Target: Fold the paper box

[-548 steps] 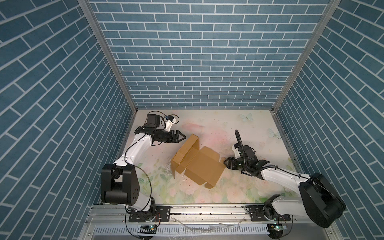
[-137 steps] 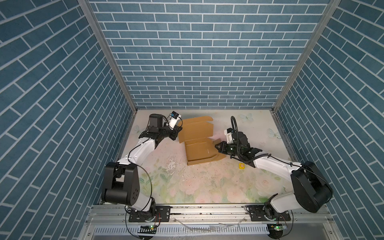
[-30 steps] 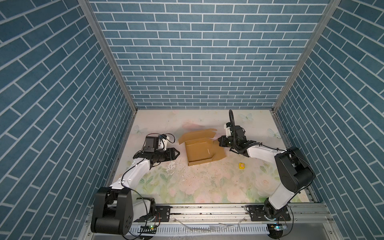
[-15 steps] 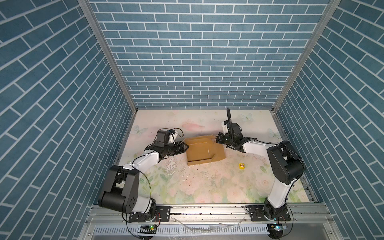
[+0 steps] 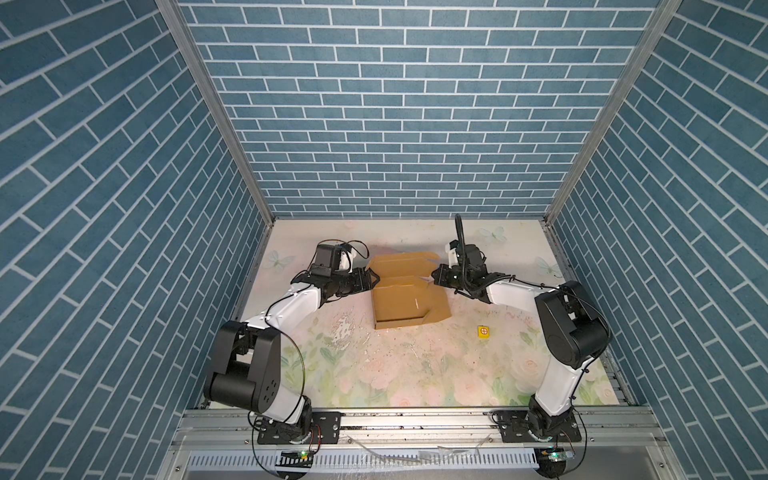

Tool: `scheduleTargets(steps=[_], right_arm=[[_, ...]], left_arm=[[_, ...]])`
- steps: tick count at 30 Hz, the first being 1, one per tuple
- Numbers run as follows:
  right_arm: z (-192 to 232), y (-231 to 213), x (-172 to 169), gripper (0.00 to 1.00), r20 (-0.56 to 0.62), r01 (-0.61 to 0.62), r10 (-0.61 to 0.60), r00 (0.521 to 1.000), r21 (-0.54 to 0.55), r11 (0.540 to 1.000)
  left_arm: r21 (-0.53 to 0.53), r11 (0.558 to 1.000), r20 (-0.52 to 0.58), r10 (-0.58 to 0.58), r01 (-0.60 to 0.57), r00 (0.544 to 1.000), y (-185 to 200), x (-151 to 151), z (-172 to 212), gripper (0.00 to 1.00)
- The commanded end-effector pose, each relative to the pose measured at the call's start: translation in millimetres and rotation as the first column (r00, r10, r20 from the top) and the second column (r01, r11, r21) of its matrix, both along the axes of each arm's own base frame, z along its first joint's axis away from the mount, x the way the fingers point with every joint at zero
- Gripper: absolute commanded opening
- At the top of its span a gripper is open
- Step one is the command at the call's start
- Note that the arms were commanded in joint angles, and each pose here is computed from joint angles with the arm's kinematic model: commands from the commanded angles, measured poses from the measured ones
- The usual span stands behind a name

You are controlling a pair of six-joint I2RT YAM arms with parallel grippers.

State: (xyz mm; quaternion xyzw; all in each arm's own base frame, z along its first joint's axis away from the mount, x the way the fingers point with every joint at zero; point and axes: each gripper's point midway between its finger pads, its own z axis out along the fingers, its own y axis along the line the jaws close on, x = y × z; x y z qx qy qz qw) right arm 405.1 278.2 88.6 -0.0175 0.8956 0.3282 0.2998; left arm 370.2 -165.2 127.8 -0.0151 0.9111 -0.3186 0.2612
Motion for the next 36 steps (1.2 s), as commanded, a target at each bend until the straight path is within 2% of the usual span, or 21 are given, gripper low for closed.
scheduleTargets(steps=[1,9,19,25,36], right_arm=[[-3.2,1.0,-0.2,0.00,-0.020,-0.001,0.002,1.000,0.012,1.000],[-15.4,8.7,3.2,0.00,-0.067,0.005,-0.002,0.998,0.042,0.999],[-21.9,25.6,-4.6,0.00,-0.145,0.014,0.009,0.989,0.153,0.988],[-15.3,34.4,-17.9,0.00,-0.163,0.010,0.023,0.986,0.203,0.979],[-16.6,40.3,-27.5,0.00,-0.205,0.053,0.000,0.979,0.258,0.965]], left_arm=[[0.049,0.999,-0.036,0.008,-0.006,0.999,7.6,-1.9,-12.1,0.83],[-0.004,0.999,-0.097,0.032,-0.032,0.995,1.7,-0.5,-24.4,0.83],[-0.096,0.993,-0.138,0.058,-0.072,0.989,-6.9,-2.3,-21.2,0.80],[-0.116,0.992,-0.149,0.027,-0.045,0.988,-24.3,-17.1,-28.7,0.77],[-0.128,0.990,-0.187,0.030,-0.055,0.982,-33.3,-22.1,-35.1,0.73]])
